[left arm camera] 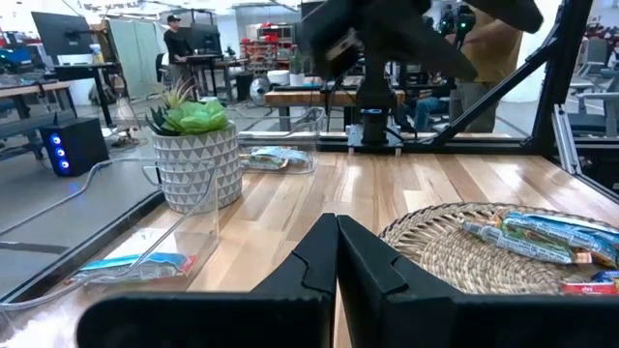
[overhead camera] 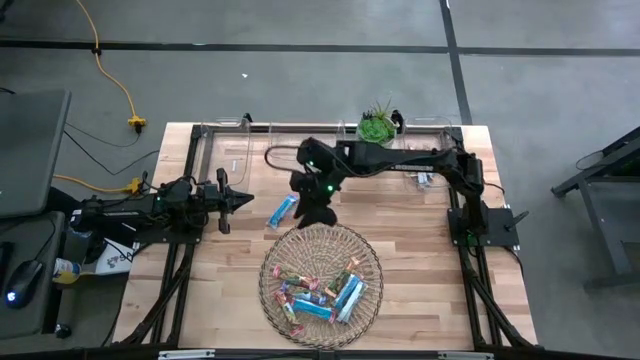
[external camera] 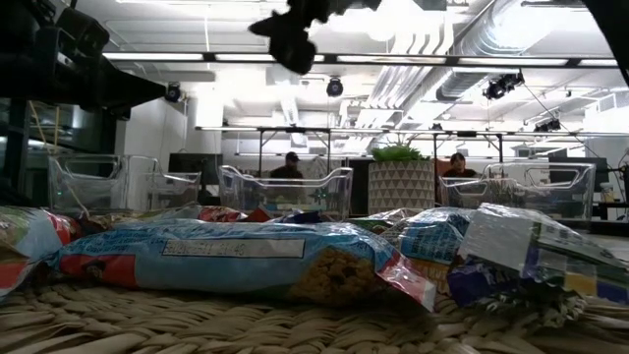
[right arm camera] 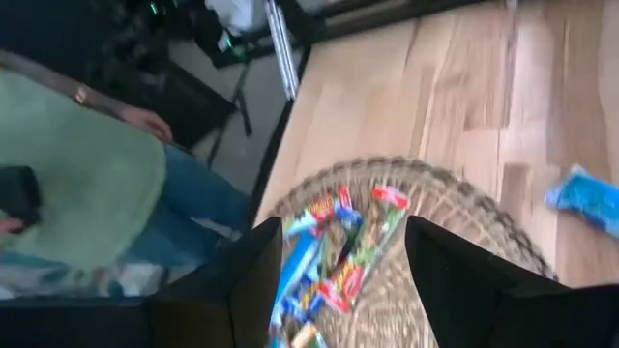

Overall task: Pick and place Granola Bars by type
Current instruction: Put the red granola bar into the middle transparent bin

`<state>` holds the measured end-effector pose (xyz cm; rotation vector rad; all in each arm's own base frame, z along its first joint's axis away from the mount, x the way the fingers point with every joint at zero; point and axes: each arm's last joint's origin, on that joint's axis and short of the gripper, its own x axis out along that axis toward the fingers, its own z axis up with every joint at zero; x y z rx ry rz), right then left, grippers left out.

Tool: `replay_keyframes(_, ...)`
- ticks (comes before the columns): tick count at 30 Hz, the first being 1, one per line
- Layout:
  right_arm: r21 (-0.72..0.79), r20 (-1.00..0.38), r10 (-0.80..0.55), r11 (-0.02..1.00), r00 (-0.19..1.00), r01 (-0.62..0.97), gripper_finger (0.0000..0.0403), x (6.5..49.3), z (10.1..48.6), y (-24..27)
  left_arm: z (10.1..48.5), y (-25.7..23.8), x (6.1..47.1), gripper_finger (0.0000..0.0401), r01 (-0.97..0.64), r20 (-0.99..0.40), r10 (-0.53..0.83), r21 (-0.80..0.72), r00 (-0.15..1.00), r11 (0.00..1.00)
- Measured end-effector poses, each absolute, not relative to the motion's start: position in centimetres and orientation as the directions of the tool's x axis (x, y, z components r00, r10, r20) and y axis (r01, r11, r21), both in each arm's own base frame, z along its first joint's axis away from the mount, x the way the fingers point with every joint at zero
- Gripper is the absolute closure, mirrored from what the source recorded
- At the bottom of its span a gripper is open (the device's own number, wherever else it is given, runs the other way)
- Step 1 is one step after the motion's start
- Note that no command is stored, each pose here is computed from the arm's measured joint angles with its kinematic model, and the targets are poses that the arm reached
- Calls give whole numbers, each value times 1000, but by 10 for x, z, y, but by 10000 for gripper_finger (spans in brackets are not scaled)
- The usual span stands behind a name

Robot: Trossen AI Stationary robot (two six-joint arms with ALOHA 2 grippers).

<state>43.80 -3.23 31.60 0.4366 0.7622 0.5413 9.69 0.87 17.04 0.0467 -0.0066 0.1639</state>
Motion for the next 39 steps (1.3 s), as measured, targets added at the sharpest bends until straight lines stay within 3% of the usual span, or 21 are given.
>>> replay_keyframes(5, 469, -659, 531, 844, 532, -261, 199, 424, 316, -6, 170, 9, 97, 398, -163, 11, 163, 46, 987, 986)
replay_keyframes(11, 303, -809, 349, 937, 473, -173, 198, 416, 307, 21, 171, 9, 97, 398, -163, 11, 163, 46, 987, 986)
replay_keyframes(15, 196, -845, 200, 979, 496, -62, 198, 417, 302, 38, 170, 9, 97, 398, -163, 10, 163, 46, 987, 986)
replay_keyframes(21, 94, -830, 101, 995, 549, -41, 198, 423, 296, 72, 170, 9, 97, 398, -163, 10, 163, 46, 987, 986)
replay_keyframes(39, 167, -766, 119, 986, 631, 16, 199, 457, 238, 139, 170, 9, 97, 398, -164, 10, 163, 46, 987, 985)
